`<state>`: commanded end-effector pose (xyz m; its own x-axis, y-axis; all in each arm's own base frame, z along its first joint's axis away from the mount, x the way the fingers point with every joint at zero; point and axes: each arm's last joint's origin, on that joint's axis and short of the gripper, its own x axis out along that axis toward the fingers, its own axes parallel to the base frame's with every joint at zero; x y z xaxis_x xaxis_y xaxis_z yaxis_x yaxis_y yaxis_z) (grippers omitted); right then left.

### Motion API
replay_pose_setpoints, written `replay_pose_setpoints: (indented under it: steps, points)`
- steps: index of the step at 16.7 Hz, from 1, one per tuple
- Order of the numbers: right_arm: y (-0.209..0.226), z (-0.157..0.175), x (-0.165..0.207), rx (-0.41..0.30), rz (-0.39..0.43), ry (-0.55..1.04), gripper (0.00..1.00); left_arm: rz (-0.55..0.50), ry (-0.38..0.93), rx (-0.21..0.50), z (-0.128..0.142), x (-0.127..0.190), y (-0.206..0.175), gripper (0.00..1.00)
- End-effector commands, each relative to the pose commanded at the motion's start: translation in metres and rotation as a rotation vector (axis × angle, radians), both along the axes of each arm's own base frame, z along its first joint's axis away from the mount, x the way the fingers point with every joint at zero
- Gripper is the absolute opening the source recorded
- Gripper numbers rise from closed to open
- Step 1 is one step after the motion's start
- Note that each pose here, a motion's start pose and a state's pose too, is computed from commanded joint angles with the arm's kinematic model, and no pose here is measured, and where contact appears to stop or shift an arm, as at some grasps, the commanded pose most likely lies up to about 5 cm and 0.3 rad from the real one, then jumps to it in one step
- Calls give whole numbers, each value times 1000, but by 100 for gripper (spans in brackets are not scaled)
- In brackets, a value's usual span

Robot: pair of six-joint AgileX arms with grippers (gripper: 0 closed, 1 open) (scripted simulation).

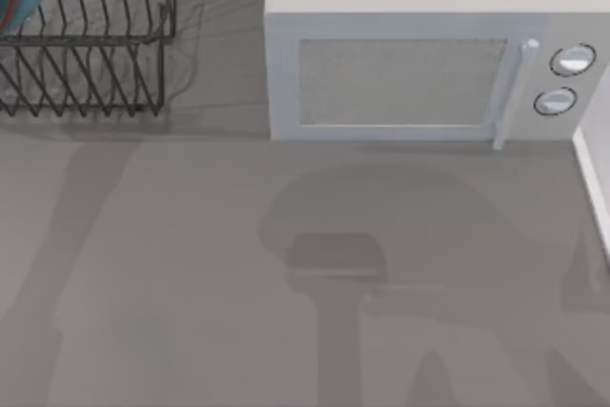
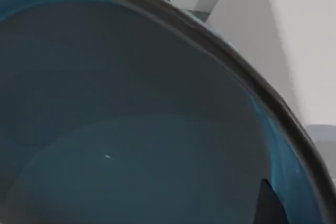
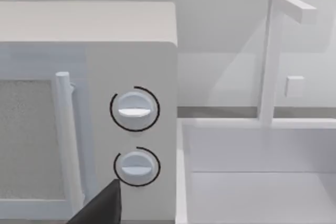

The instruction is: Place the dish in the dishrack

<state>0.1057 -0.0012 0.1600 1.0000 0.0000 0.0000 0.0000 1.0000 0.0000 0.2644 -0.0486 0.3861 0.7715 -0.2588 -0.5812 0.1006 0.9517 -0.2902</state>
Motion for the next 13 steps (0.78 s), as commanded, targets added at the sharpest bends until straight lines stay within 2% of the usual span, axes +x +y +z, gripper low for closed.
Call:
replay_pose_setpoints:
  steps: [4, 7, 9, 13]
  points:
    - [0, 0, 0, 0, 0, 0, 100, 90, -391, 101, 19, -38, 52, 0]
    - [0, 0, 0, 0, 0, 0, 100, 150, -590, 197, 29, -69, 72, 0]
    - [0, 0, 0, 0, 0, 0, 100, 174, -656, 237, 32, -81, 77, 0]
    - [0, 0, 0, 0, 0, 0, 100, 178, -665, 243, 32, -83, 78, 0]
